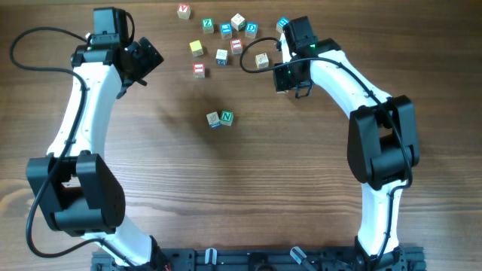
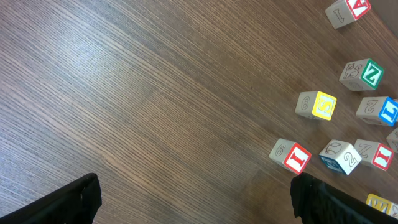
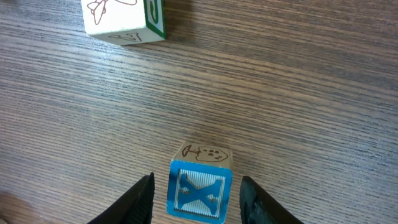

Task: Form a circle
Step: 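Lower the right gripper onto the blue X block, then close the right gripper around the blue X block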

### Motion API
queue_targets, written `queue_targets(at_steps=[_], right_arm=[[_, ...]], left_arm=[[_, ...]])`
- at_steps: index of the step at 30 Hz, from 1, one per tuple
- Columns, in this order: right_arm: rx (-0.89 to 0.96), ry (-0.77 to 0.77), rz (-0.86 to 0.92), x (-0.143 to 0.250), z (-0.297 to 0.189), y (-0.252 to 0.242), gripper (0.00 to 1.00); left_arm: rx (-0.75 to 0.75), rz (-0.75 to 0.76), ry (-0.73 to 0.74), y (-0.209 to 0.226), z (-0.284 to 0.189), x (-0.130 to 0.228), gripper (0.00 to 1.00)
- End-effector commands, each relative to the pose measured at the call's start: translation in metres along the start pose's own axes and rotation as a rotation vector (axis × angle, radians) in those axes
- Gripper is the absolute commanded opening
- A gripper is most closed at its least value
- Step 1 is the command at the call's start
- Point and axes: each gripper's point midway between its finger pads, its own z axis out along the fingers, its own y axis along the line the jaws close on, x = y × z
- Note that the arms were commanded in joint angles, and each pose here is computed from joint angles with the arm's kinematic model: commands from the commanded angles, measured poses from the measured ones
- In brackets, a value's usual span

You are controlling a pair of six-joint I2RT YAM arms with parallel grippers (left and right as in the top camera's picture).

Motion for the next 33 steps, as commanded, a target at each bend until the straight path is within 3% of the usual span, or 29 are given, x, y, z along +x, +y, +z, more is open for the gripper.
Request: queue_targets(at_steps=[1,7,22,24,33], right_arm=[[0.013,-0.015,0.053,-0.002,-0.006,-0.003,0.45],[0.014,-0.008,0.053,0.0,-0.005,-0.003,0.4],[0.02,0.032,0.078,0.009,0.008,-0.005,0.41],[0.012,0.036,0.085,0.01,0.008,-0.003,0.35],[-0.013,-0.035,0.087,-0.004,-0.04,0.011,0.32]], left_arm=[[-0.002,0.01,-0.023,0.001,-0.004,-0.007,1.0],[-0.002,0.01,-0.023,0.001,-0.004,-0.007,1.0],[-0.002,0.01,-0.023,0.001,-0.004,-0.007,1.0],[-0.002,0.01,-0.024,0.001,-0.004,-0.007,1.0],[-0.002,0.01,-0.023,0.001,-0.004,-0.007,1.0]])
